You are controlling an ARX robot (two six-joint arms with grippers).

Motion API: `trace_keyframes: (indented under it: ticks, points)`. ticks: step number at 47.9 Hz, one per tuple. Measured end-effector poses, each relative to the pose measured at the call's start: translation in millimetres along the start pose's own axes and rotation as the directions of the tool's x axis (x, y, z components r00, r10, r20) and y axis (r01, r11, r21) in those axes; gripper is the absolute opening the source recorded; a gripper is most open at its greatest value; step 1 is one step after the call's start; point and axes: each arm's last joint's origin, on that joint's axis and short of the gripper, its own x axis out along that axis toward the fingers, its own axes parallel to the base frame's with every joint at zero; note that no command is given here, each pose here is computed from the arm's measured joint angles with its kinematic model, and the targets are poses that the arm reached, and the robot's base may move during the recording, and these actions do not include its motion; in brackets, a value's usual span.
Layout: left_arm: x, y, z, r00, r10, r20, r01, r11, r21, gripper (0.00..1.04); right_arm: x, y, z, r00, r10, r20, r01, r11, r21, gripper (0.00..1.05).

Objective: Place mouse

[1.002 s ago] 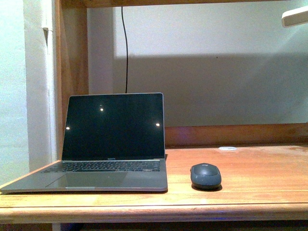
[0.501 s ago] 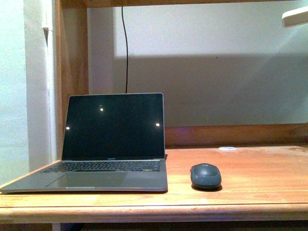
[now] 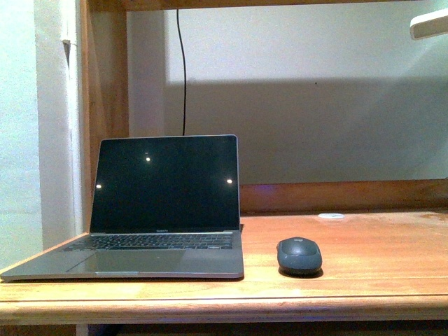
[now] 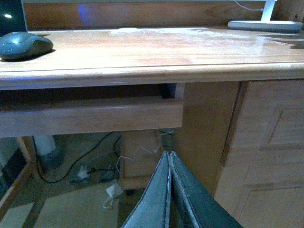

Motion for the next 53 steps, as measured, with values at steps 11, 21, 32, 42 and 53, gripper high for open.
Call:
trace_keyframes:
  ticks: [11,21,32,42,53]
  points:
    - [0.0,0.0,0.0,1.000,0.000,0.000,0.000,1.000,0.000,0.97,0.0,0.0,0.0,1.000,0.000,0.000,0.000,1.000,0.000,0.42]
    - [0.0,0.0,0.0,1.000,0.000,0.000,0.000,1.000,0.000,0.97,0.0,0.0,0.1,1.000,0.000,0.000,0.000,1.000,0.000,0.82]
    - [0.0,0.0,0.0,1.000,0.000,0.000,0.000,1.000,0.000,0.97,0.0,0.0,0.1,1.000,0.000,0.000,0.000,1.000,0.001,0.97]
    - [0.0,0.0,0.0,1.000,0.000,0.000,0.000,1.000,0.000,0.97,0.0,0.0,0.1,1.000,0.000,0.000,0.000,1.000,0.001,0.97]
    - [0.0,0.0,0.0,1.000,0.000,0.000,0.000,1.000,0.000,0.97,0.0,0.0,0.0,1.000,0.000,0.000,0.000,1.000,0.001,0.97]
